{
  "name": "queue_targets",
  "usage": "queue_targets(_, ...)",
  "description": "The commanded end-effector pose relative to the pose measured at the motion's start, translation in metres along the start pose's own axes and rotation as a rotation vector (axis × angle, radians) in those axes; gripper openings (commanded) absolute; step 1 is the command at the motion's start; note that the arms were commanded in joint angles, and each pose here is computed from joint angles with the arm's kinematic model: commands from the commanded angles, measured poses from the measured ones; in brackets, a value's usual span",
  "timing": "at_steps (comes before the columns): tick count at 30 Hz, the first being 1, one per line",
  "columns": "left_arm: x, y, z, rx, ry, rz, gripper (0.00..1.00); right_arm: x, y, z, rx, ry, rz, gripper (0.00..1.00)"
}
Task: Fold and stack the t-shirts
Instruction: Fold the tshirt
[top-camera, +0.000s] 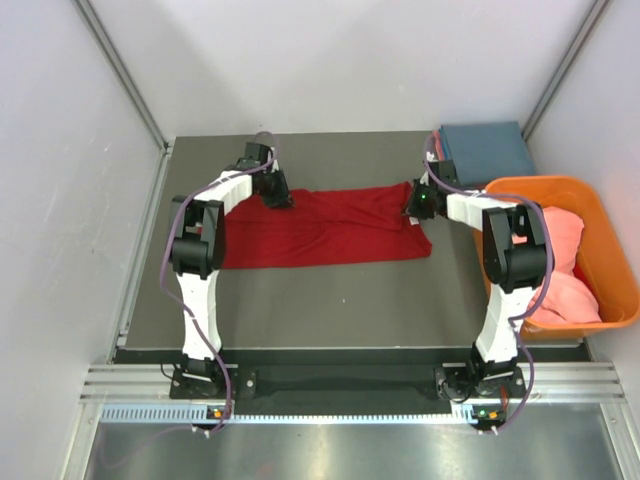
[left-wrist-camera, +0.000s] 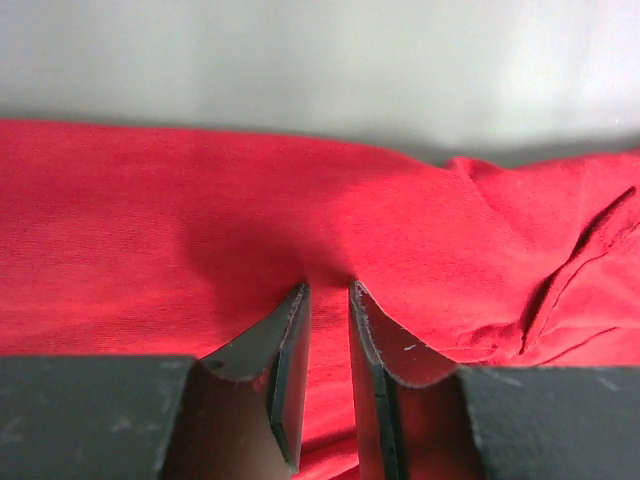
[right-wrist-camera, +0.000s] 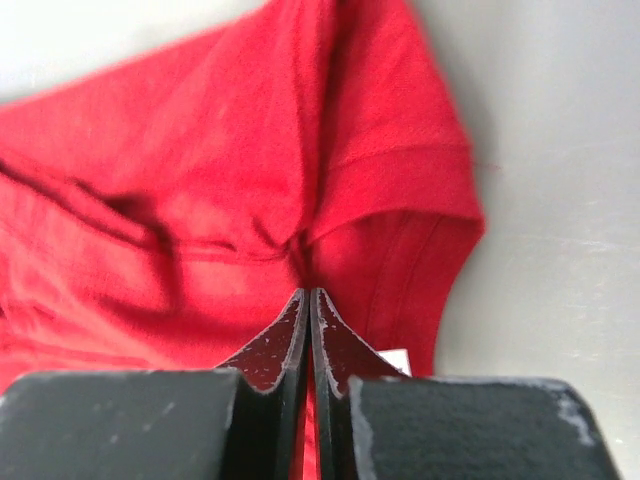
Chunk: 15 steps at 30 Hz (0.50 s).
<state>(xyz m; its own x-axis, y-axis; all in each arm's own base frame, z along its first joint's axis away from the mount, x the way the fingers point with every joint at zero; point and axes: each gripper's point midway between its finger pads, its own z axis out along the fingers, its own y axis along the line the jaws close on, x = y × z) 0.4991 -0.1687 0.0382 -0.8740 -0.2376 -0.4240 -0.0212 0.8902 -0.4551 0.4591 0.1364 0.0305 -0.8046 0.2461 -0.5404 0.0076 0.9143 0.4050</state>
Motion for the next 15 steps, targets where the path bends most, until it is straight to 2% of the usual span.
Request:
queue_targets(1, -0.012, 0.026, -0.002, -0.059, -0.039, -0.058, 0.28, -0.040, 0.010, -0.019, 0.022, -0.174, 0.020, 0.00)
queue_targets(4, -0.008, 0.043, 0.004, -0.066, -0.029, -0.107, 0.28, -0.041, -0.002, -0.027, 0.068, -0.253, 0.065, 0.00)
queue_targets(8, -0.003, 0.044, 0.005, -0.051, -0.019, -0.127, 0.28, -0.032, -0.007, -0.022, 0.079, -0.236, 0.074, 0.00)
queue_targets(12, -0.004, 0.039, 0.003, -0.026, -0.021, -0.127, 0.29, -0.036, 0.009, -0.025, 0.000, -0.242, 0.047, 0.00)
queue_targets(15, -0.006, 0.032, -0.001, 0.001, -0.014, -0.119, 0.30, -0.045, 0.015, -0.031, -0.014, -0.261, 0.036, 0.10)
